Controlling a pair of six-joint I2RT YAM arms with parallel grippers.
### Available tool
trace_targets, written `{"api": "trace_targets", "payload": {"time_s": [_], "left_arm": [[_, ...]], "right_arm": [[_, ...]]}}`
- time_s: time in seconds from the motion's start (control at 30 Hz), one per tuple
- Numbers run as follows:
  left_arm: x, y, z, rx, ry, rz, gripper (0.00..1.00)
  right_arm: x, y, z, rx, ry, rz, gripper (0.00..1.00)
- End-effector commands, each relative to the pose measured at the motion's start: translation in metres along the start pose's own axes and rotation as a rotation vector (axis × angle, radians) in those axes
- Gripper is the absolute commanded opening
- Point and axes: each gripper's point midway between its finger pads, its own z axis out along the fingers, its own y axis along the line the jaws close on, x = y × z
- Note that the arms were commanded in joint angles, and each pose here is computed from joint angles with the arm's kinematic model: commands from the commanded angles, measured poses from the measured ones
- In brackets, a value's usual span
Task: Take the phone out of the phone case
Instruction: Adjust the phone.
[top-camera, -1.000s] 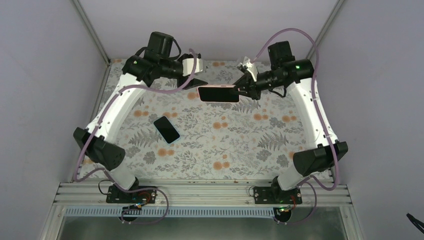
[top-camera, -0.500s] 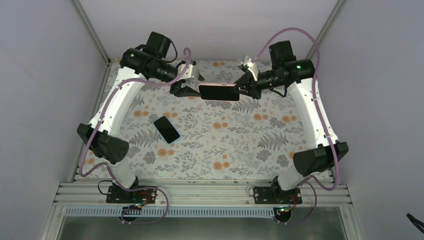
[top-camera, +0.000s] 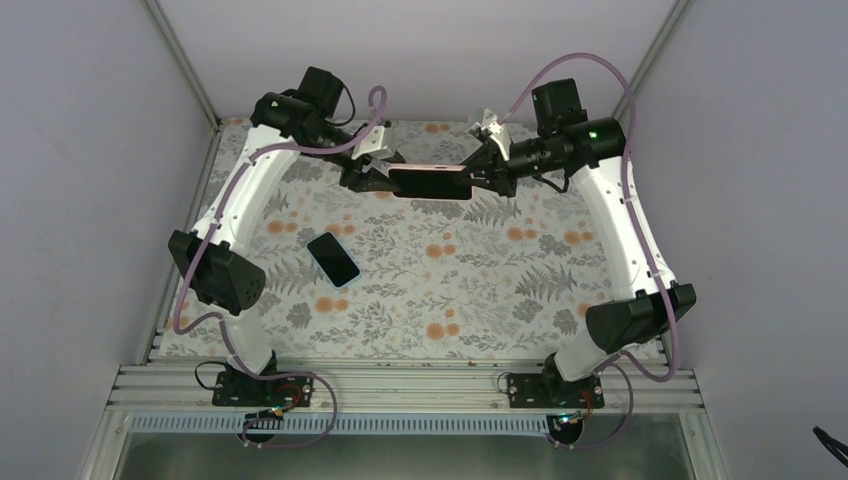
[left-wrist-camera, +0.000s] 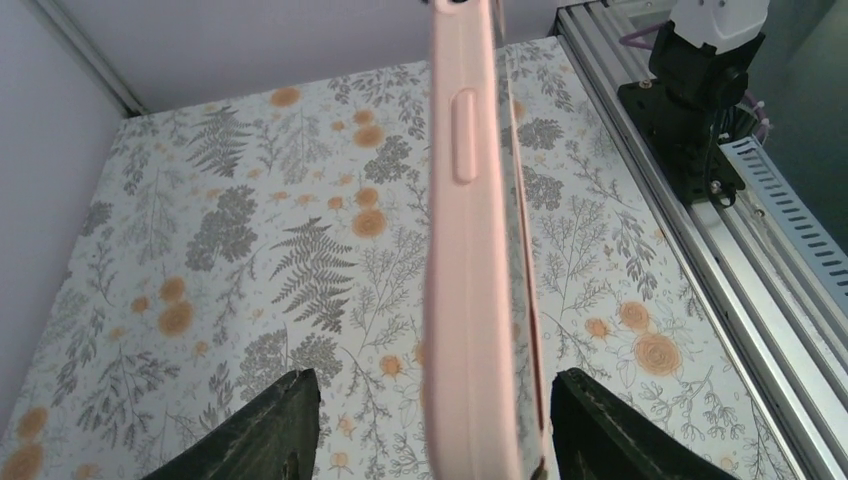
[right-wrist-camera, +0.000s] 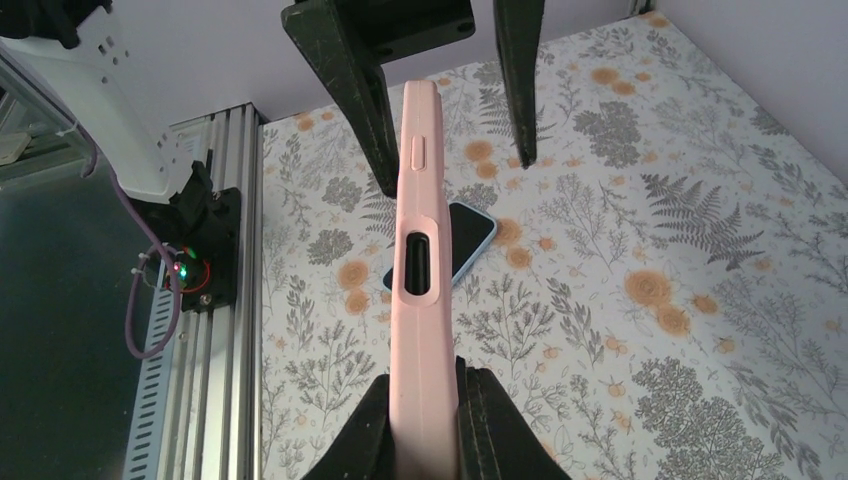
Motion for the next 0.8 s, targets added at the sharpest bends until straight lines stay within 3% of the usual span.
{"api": "trace_targets", "payload": {"time_s": [0.0, 0.33, 0.53, 0.57, 0.6, 0.63, 0.67, 0.77], "left_arm": [[-0.019, -0.006, -0.006, 0.027, -0.068, 0.022, 0.52], [-0.026, -0.021, -0.008, 0.059, -0.115, 0.025, 0.05], [-0.035, -0.025, -0.011, 0.071, -0.153, 0.034, 0.02], [-0.037, -0.026, -0.012, 0.071, -0.160, 0.040, 0.02], [-0.038, -0.027, -0.013, 0.071, -0.164, 0.045, 0.02], [-0.039, -0.027, -0.014, 0.069, -0.165, 0.048, 0.02], [-0.041, -0.027, -0.015, 0.064, -0.165, 0.054, 0.02], [-0.044, -0.029, -0.020, 0.045, -0.153, 0.079, 0.02]], "right_arm": [[-0.031, 0.009, -0.008, -0.014, -0.102, -0.072, 0.03], [-0.042, -0.001, -0.007, 0.009, -0.138, -0.079, 0.03], [-0.039, 0.004, -0.007, -0.005, -0.131, -0.077, 0.03], [-0.038, 0.004, -0.006, -0.003, -0.128, -0.075, 0.06], [-0.037, 0.004, -0.007, -0.001, -0.124, -0.075, 0.28], [-0.034, 0.005, -0.006, -0.002, -0.113, -0.074, 0.55], [-0.028, 0.007, -0.006, -0.007, -0.092, -0.070, 0.73], [-0.016, 0.006, -0.006, 0.023, -0.040, -0.074, 0.88]]}}
